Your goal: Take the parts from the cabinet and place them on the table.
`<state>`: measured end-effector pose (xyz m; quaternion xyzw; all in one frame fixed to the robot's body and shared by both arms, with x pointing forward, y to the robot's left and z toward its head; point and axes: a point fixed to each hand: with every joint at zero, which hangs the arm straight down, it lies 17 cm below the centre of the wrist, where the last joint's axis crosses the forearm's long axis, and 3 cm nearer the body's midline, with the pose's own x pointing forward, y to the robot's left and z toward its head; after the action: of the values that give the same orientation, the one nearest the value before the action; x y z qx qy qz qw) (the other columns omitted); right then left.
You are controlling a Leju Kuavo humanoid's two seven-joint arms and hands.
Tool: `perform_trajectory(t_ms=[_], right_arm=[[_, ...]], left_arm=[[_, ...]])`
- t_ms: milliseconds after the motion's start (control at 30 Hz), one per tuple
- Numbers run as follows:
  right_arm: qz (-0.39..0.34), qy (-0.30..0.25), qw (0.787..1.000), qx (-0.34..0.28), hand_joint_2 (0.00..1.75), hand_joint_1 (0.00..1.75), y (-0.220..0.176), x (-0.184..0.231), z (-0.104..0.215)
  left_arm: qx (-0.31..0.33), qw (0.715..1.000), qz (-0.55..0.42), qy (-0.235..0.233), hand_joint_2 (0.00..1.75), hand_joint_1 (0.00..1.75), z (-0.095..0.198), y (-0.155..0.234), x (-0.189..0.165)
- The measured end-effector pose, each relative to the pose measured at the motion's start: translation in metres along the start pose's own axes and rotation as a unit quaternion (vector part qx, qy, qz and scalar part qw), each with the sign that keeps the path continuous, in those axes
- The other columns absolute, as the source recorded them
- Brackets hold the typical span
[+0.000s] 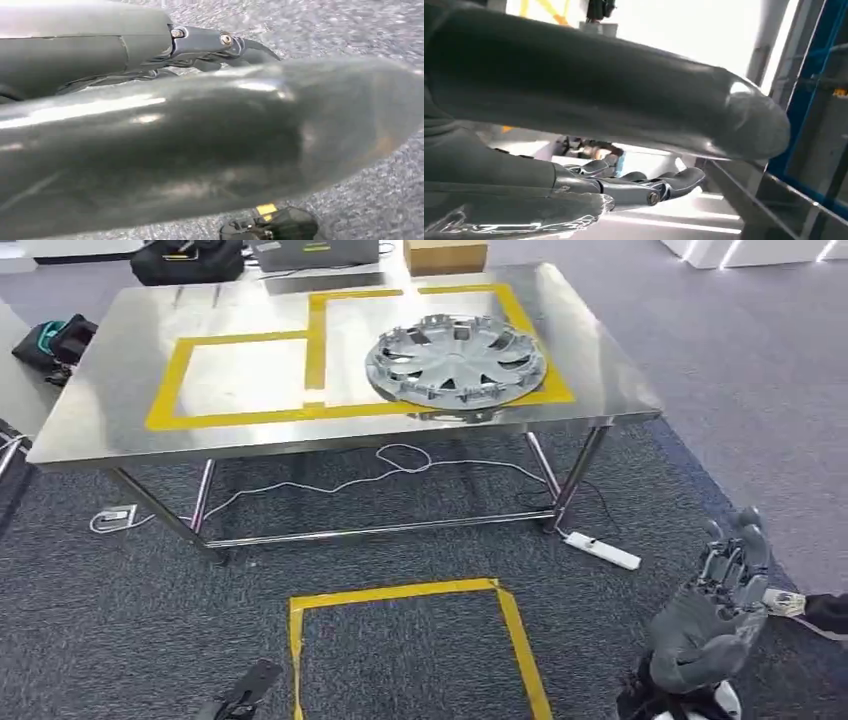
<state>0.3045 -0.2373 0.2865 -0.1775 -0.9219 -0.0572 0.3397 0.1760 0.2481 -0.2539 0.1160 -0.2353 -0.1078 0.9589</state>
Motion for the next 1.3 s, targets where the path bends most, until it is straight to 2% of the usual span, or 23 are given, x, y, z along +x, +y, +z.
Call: perform_trajectory(t_ms=[200,367,500,600,700,800,900,933,967,1000,1067,1267,1300], right_arm=[[0.003,0.038,0.998,-0.052,0.00,0.00,-0.031,-0.019,-0.002],[0.047,0.107,0.989,-0.092,0.00,0.00,-0.089,-0.076,0.014],[0.129,0.189,0.969,-0.095,0.00,0.00,-0.153,-0.141,0.055],[0.186,0.235,0.946,-0.120,0.00,0.00,-0.200,-0.169,0.078],[0.204,0.341,0.907,-0.139,0.00,0.00,-0.240,-0.217,0.139],[0.141,0.466,0.854,-0.182,0.00,0.00,-0.280,-0.258,0.234],[0.063,0.578,0.779,-0.236,0.00,0.00,-0.282,-0.280,0.322],[0.056,0.620,0.739,-0.258,0.00,0.00,-0.279,-0.279,0.360],[0.055,0.642,0.716,-0.269,0.00,0.00,-0.278,-0.277,0.381],[0.053,0.674,0.680,-0.285,0.00,0.00,-0.273,-0.271,0.412],[0.042,0.703,0.643,-0.302,0.00,0.00,-0.259,-0.267,0.441],[0.015,0.744,0.586,-0.321,0.00,0.00,-0.231,-0.259,0.480],[0.019,0.758,0.566,-0.324,0.00,0.00,-0.228,-0.256,0.490]], left_arm=[[0.003,1.000,-0.007,0.012,0.00,0.00,0.003,-0.002,-0.012],[0.009,0.999,0.004,0.035,0.00,0.00,0.004,-0.002,-0.023],[0.012,0.999,0.009,0.049,0.00,0.00,0.007,-0.004,-0.033],[0.012,0.998,0.011,0.052,0.00,0.00,0.009,-0.006,-0.037],[0.008,0.998,0.024,0.063,0.00,0.00,0.011,-0.008,-0.044],[0.003,0.997,0.037,0.066,0.00,0.00,0.011,-0.011,-0.042],[-0.001,0.997,0.048,0.062,0.00,0.00,0.009,-0.013,-0.035],[-0.001,0.997,0.052,0.060,0.00,0.00,0.008,-0.013,-0.031],[-0.001,0.997,0.054,0.059,0.00,0.00,0.008,-0.013,-0.029],[0.000,0.997,0.056,0.058,0.00,0.00,0.008,-0.013,-0.026],[0.001,0.997,0.058,0.057,0.00,0.00,0.006,-0.012,-0.022],[0.003,0.996,0.061,0.059,0.00,0.00,0.006,-0.010,-0.023],[0.006,0.996,0.061,0.061,0.00,0.00,0.006,-0.009,-0.023]])
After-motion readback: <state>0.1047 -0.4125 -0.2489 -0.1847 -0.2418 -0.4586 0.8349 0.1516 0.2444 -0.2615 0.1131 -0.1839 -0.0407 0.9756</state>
